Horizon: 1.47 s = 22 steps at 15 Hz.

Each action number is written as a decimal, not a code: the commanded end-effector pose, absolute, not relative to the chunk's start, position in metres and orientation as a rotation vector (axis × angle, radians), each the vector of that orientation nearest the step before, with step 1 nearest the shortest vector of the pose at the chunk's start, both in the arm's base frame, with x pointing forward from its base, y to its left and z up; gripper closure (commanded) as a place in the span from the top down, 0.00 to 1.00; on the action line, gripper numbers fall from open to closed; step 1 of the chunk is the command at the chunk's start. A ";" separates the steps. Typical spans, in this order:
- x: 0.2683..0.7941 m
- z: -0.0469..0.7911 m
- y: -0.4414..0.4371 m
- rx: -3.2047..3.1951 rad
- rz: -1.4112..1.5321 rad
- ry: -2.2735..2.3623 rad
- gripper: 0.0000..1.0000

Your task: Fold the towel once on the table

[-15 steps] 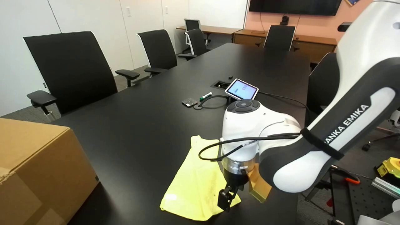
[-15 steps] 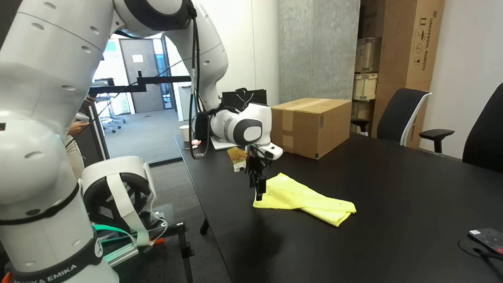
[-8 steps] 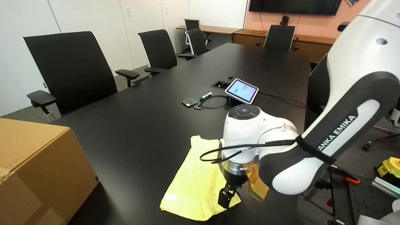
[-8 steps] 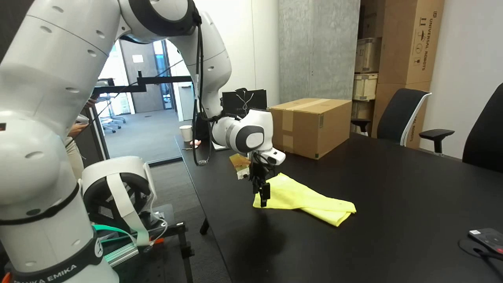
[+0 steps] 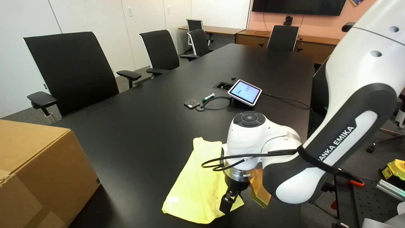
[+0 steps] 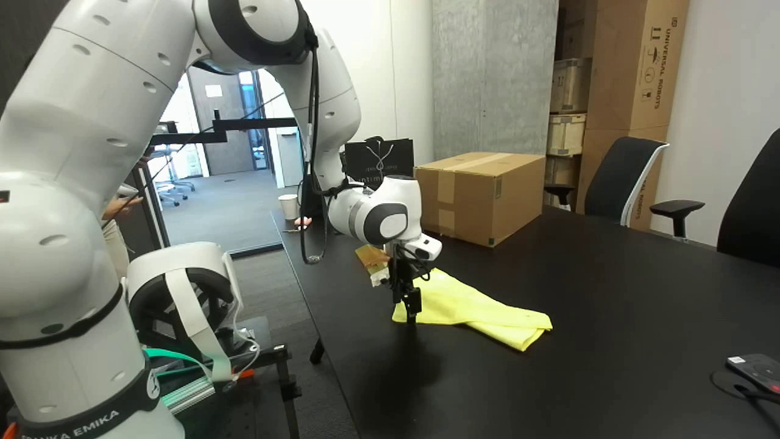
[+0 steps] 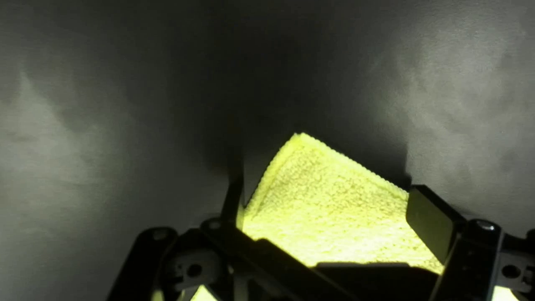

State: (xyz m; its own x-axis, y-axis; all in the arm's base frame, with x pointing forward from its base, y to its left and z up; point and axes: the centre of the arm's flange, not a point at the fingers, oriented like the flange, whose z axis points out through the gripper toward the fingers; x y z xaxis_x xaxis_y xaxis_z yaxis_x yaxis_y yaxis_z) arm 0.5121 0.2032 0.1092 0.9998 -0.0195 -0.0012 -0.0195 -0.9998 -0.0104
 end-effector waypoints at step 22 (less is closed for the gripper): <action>0.536 0.162 0.218 -3.204 -0.110 -0.250 0.09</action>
State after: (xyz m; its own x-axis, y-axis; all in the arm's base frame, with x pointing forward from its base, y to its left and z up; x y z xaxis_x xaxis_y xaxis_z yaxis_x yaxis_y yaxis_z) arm 0.5329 0.2056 0.1371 0.9917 0.1156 0.0571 0.1136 -0.9928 0.0368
